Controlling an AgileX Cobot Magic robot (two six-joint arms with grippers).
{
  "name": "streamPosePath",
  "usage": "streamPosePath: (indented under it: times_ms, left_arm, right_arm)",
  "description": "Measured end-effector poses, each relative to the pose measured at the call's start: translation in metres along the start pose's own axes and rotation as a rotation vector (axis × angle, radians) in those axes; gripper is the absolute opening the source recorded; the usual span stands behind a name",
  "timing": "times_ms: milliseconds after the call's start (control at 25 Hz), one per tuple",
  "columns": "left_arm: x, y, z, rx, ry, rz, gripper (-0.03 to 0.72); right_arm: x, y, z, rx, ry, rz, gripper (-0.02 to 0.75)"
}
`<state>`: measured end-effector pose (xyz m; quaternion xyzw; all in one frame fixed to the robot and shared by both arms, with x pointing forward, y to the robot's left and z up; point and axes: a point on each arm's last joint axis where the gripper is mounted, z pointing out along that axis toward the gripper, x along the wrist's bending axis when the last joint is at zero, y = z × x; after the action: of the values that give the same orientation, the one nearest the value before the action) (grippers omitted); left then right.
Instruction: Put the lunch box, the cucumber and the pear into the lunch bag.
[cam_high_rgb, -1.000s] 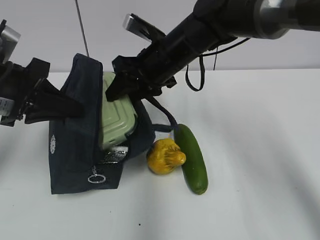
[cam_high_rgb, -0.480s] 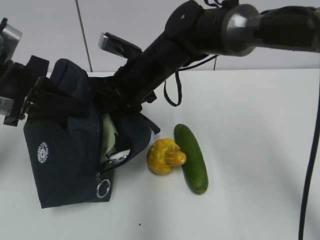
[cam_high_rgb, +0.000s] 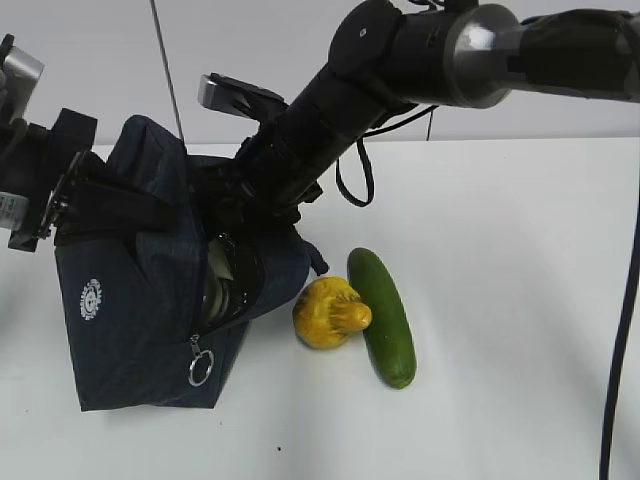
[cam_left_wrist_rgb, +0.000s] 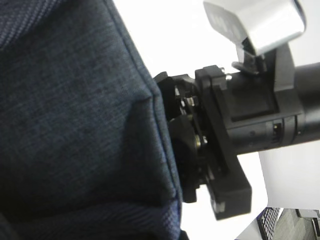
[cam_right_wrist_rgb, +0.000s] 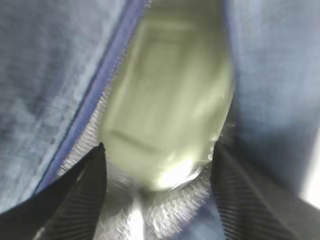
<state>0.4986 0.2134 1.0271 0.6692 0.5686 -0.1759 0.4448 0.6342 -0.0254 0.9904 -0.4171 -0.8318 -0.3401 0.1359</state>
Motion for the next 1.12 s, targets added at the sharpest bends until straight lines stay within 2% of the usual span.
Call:
streamPosePath:
  times_ms: [120,280,400,520,640,720,960,1120]
  left_arm:
    - [0.000,0.000,0.000,0.000,0.000,0.000,-0.014]
    - [0.000,0.000,0.000,0.002,-0.002,0.000,-0.014]
    - [0.000,-0.001,0.000,0.007,0.003,0.004,-0.014]
    - [0.000,-0.001,0.000,0.009,0.004,0.006,-0.014]
    - [0.000,-0.001,0.000,0.009,0.004,0.006,-0.014]
    - [0.000,-0.001,0.000,0.009,0.005,0.006,-0.014]
    - [0.000,-0.001,0.000,0.010,0.004,0.006,-0.014]
    - [0.000,-0.001,0.000,0.012,0.003,0.007,-0.014]
  right_arm:
    - [0.002,0.003,-0.007,0.035,-0.035,-0.059,0.512]
    - [0.007,0.016,-0.030,0.089,-0.141,-0.143,0.514]
    - [0.011,0.028,-0.055,0.106,-0.266,-0.197,0.509]
    - [0.012,0.039,-0.080,0.067,-0.430,-0.216,0.479]
    - [0.013,0.041,-0.102,0.043,-0.567,-0.179,0.446]
    - [0.014,0.041,-0.115,0.025,-0.629,-0.156,0.424]
    - [0.026,0.020,-0.143,0.029,-0.657,-0.095,0.375]
    - [0.025,-0.010,-0.139,0.126,-0.635,-0.053,0.373]
